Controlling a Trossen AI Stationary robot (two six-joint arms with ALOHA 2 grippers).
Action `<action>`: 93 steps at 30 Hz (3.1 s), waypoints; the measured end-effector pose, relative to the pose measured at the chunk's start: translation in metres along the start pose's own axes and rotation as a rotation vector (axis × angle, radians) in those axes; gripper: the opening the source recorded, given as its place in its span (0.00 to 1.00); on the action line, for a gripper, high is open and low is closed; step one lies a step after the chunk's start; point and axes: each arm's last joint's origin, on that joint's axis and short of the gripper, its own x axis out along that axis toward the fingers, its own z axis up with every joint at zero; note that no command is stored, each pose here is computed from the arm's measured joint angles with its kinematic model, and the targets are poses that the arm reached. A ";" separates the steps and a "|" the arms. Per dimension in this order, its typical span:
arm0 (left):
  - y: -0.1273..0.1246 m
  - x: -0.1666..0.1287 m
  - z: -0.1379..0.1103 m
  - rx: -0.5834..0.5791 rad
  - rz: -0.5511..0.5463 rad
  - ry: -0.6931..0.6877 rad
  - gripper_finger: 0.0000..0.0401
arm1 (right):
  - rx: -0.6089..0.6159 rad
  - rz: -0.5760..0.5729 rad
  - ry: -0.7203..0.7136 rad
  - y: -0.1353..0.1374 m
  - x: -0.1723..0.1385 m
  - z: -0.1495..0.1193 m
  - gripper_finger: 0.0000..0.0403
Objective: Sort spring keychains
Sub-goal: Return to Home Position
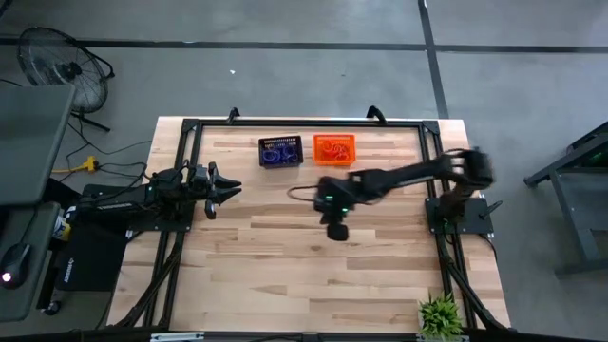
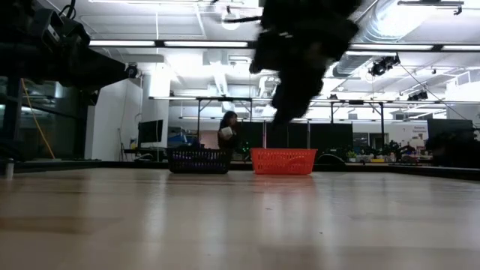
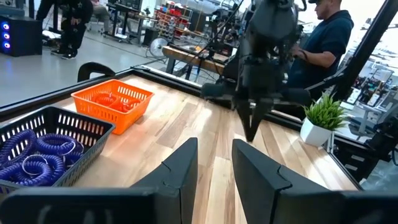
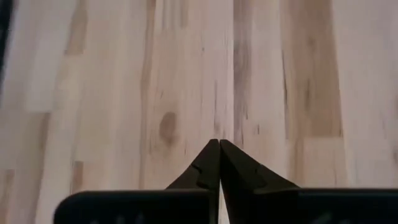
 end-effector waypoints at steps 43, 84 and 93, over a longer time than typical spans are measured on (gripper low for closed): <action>0.000 0.000 0.000 0.000 0.000 0.000 0.25 | 0.137 0.150 -0.949 -0.002 -0.099 -0.219 0.00; 0.000 0.000 0.000 0.000 0.000 0.000 0.25 | 0.116 -0.021 -0.719 -0.010 -0.080 -0.234 0.02; 0.000 0.000 0.000 0.000 0.000 0.000 0.25 | 0.116 -0.022 -0.719 -0.010 -0.080 -0.234 0.02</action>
